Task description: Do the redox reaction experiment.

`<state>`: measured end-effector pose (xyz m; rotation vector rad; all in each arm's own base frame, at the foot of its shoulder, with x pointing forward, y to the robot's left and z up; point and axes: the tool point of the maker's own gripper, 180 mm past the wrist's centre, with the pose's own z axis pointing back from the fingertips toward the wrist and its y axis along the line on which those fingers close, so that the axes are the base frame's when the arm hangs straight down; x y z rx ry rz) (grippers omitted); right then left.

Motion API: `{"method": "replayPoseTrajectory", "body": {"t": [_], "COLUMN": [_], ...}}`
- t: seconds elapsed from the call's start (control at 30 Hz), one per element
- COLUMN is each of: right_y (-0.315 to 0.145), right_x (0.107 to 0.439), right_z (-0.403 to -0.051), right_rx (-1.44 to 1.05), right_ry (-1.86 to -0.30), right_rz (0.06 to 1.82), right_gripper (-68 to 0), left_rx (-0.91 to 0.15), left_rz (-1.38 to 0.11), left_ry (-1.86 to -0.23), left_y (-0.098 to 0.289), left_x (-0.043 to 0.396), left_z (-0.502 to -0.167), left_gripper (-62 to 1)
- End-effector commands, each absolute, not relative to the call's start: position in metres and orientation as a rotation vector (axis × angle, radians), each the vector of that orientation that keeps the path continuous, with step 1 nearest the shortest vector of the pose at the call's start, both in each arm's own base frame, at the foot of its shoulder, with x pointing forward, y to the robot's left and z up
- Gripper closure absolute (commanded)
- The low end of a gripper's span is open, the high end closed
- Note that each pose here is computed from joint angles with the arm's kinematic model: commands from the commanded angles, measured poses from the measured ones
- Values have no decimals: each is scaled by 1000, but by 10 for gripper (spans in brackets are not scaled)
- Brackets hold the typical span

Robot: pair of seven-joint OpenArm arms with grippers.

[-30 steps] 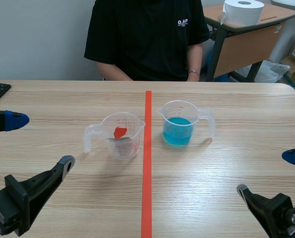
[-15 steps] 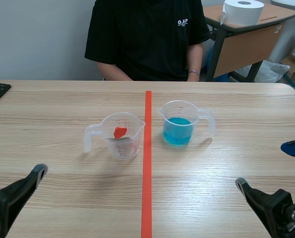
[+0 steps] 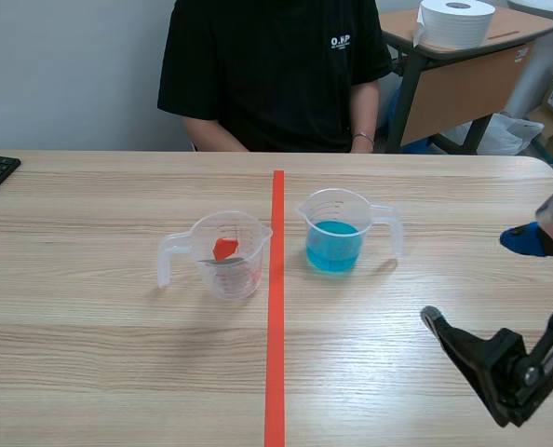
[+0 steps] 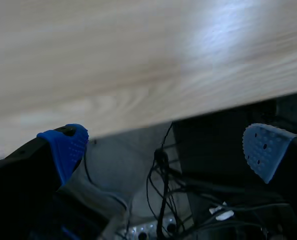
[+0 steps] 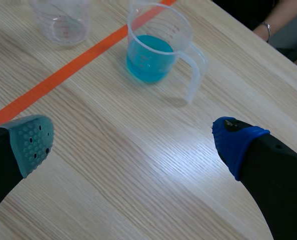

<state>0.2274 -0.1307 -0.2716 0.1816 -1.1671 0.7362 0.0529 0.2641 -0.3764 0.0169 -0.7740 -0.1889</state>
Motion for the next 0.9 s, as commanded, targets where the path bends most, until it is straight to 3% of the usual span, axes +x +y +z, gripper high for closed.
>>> {"method": "replayPoseTrajectory", "body": {"t": [0.0,0.37,0.6,0.87], "right_y": [-119,-66,-38,-7], "right_x": [233,246,257,264], "right_z": [-260,-248,-248,-245], "right_rx": [205,354,451,542], "right_ry": [-1209,-1300,-1377,-1457], "right_rz": [789,948,1044,1174], "right_gripper": [-679,-679,-679,-679], "left_rx": [18,89,10,-22], "left_rz": [-154,3,-38,-41], "left_ry": [-789,-658,-598,-580], "left_y": [266,282,255,244], "left_x": [47,-10,-18,-21], "left_z": [-378,-435,-462,-471], "left_gripper": [-623,-623,-623,-623]}}
